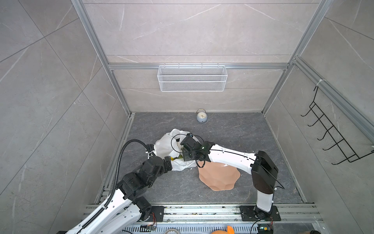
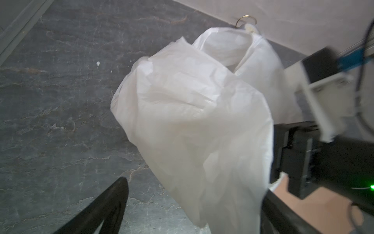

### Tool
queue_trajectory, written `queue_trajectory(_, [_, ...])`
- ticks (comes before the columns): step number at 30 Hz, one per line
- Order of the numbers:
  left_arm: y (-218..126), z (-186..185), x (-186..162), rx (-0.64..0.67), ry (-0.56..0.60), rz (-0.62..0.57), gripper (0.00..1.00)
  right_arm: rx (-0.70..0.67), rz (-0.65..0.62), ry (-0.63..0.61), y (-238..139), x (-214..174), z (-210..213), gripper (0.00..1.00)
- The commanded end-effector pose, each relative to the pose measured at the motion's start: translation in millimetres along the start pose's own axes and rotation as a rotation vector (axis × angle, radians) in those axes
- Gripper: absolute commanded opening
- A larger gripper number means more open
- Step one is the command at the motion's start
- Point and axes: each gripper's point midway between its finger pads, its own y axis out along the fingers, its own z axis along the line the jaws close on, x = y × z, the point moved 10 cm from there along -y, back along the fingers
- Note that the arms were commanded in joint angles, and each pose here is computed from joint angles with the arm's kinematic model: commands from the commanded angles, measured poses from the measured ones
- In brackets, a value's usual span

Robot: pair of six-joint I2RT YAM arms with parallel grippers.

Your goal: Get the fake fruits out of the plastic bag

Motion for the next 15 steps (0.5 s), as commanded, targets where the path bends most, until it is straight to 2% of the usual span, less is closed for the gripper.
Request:
queue_trajectory(1, [-21,-11,27,-0.028,0.090,-0.021,0.94,0.034,-0.069,0.050,-13,3,-2,0.65])
queue_trajectory(8, [-22,-34,57,-0.014,0.078,0.030,0.97,0.055,-0.104,0.068,-13,0,-2,0.64])
queue_trajectory(11, [3,-37,66,0.044,0.046,0.113,0.98,0.084,-0.124,0.086,-13,-4,-2,0.64])
queue_trajectory(15, [42,-49,73,0.030,0.043,0.216,0.98,0.101,-0.149,0.090,-19,-6,0,0.64])
